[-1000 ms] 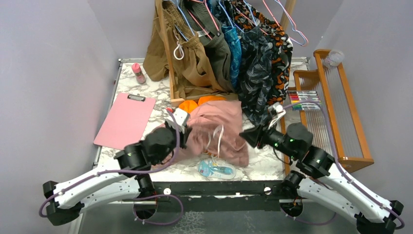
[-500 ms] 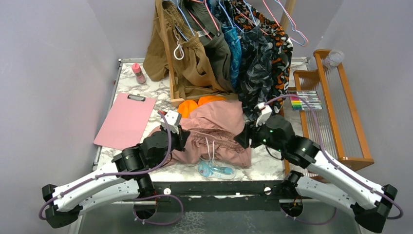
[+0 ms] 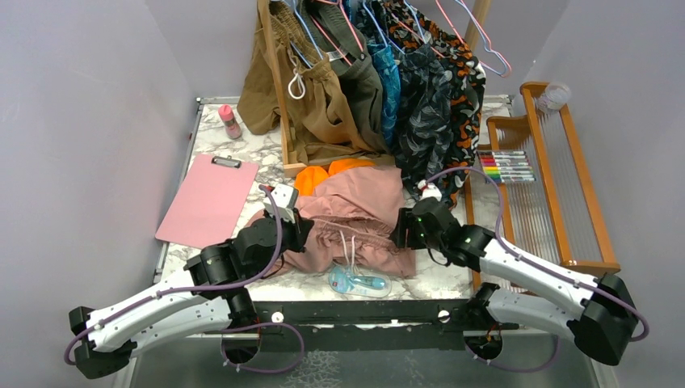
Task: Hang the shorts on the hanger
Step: Adjust the shorts at the center of the board.
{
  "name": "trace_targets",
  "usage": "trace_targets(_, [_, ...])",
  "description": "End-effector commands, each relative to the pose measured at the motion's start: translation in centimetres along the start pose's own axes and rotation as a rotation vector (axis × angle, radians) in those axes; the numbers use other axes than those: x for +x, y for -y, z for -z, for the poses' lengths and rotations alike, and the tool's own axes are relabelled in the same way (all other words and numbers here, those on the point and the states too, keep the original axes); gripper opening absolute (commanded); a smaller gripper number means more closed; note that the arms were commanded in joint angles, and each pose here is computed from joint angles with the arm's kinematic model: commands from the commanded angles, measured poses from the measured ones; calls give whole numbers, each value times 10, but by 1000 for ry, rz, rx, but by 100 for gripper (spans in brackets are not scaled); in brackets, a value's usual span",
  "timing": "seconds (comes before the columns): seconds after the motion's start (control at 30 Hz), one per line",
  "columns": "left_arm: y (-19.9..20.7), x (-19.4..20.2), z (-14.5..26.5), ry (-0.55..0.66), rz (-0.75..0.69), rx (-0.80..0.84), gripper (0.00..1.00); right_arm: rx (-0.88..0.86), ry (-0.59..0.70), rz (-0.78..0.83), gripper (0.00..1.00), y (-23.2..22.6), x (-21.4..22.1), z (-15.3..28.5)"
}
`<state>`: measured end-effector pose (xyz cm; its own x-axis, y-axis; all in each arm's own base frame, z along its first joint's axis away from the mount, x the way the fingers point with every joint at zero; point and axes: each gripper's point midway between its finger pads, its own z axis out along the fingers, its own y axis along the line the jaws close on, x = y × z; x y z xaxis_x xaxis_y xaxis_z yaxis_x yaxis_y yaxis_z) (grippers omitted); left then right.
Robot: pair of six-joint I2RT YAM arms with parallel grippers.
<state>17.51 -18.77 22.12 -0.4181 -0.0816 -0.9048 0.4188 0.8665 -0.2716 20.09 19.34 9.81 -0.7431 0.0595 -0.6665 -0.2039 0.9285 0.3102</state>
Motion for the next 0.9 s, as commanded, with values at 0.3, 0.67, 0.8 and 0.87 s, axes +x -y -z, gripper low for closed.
trace_targets(0.3, [-4,4,4,-9,19,-9,0,5,-4,-85,52,11,10,-35])
trace_targets(0.67, [2,-51,24,112,-20,22,0,-130,172,55,1,-28,-70,25])
trace_targets(0.8, [12,-134,59,298,-105,58,0,-151,432,180,1,-56,-172,104])
trace_targets(0.87, [25,-191,84,424,-154,101,0,-173,558,230,1,-75,-225,153])
